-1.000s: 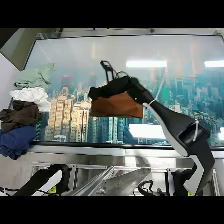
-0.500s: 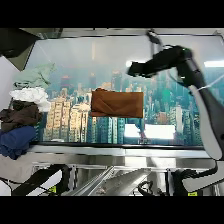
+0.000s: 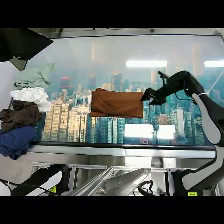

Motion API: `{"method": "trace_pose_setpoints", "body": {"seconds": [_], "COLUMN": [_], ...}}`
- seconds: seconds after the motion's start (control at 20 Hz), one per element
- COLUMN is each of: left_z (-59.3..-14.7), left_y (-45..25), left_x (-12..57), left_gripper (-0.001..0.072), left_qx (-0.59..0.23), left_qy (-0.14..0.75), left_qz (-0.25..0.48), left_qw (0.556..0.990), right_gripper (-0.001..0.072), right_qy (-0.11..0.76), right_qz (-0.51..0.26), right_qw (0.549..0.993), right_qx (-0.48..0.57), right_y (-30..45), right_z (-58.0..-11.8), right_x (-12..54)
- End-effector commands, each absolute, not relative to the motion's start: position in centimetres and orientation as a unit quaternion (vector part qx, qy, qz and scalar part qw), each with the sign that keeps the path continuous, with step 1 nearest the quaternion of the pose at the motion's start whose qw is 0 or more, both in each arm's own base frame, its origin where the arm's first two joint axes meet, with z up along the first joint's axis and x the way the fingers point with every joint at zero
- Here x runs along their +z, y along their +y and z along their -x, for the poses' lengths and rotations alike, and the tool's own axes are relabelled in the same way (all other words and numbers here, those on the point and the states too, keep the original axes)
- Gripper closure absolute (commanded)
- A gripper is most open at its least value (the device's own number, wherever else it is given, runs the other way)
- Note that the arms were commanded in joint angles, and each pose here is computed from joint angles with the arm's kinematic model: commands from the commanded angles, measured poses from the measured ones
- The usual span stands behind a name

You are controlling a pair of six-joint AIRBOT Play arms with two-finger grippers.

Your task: Fold the shirts.

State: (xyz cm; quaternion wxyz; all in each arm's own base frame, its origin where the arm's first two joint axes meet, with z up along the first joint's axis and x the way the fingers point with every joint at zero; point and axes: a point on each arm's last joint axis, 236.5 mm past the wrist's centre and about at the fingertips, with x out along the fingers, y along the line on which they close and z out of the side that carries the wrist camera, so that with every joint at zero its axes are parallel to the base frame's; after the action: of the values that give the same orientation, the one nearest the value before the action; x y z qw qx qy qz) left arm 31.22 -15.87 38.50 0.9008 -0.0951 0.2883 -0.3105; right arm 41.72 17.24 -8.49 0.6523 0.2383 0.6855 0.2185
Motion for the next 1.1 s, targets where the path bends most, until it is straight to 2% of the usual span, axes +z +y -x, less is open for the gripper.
{"method": "trace_pose_setpoints", "body": {"seconds": [0.0, 0.2, 0.25, 0.3, 0.35, 0.4, 0.5, 0.65, 0.75, 0.85, 0.95, 1.05], "left_z": [-29.7, -28.0, -27.7, -27.5, -27.5, -27.5, -27.4, -27.5, -27.5, -27.5, -27.5, -27.5], "left_y": [-15.8, -15.6, -15.6, -15.6, -15.6, -15.6, -15.6, -15.6, -15.6, -15.6, -15.6, -15.6], "left_x": [40.3, 42.2, 42.4, 42.6, 42.6, 42.6, 42.6, 42.6, 42.5, 42.5, 42.5, 42.5], "left_gripper": [0.0687, 0.0687, 0.0687, 0.0687, 0.0687, 0.0687, 0.0687, 0.0687, 0.0687, 0.0687, 0.0687, 0.0687], "left_qx": [-0.312, -0.314, -0.314, -0.315, -0.314, -0.314, -0.314, -0.314, -0.314, -0.314, -0.314, -0.314], "left_qy": [0.259, 0.226, 0.223, 0.221, 0.222, 0.222, 0.222, 0.222, 0.223, 0.223, 0.223, 0.223], "left_qz": [0.096, 0.094, 0.093, 0.093, 0.096, 0.096, 0.096, 0.096, 0.096, 0.096, 0.096, 0.096], "left_qw": [0.909, 0.917, 0.918, 0.918, 0.918, 0.918, 0.918, 0.918, 0.918, 0.918, 0.918, 0.918], "right_gripper": [0.0001, 0.0014, 0.017, 0.0491, 0.0671, 0.0699, 0.0699, 0.07, 0.07, 0.07, 0.07, 0.0701], "right_qy": [0.691, 0.68, 0.675, 0.672, 0.67, 0.667, 0.65, 0.578, 0.522, 0.484, 0.471, 0.464], "right_qz": [-0.275, -0.269, -0.268, -0.267, -0.267, -0.266, -0.263, -0.264, -0.275, -0.292, -0.297, -0.314], "right_qw": [0.617, 0.628, 0.635, 0.639, 0.641, 0.642, 0.658, 0.725, 0.777, 0.816, 0.831, 0.826], "right_qx": [0.258, 0.264, 0.263, 0.263, 0.264, 0.267, 0.275, 0.265, 0.218, 0.124, 0.019, -0.07], "right_y": [19.7, 21.5, 21.8, 22.1, 22.3, 22.4, 22.1, 17.6, 10.7, 1.1, -8.6, -16.6], "right_z": [-40.8, -41.2, -41.6, -41.7, -41.9, -42.0, -43.1, -46.6, -48.7, -48.7, -46.3, -42.6], "right_x": [-10.7, -10.9, -11.0, -11.1, -11.0, -10.7, -8.5, -1.2, 3.9, 6.9, 7.8, 7.8]}}
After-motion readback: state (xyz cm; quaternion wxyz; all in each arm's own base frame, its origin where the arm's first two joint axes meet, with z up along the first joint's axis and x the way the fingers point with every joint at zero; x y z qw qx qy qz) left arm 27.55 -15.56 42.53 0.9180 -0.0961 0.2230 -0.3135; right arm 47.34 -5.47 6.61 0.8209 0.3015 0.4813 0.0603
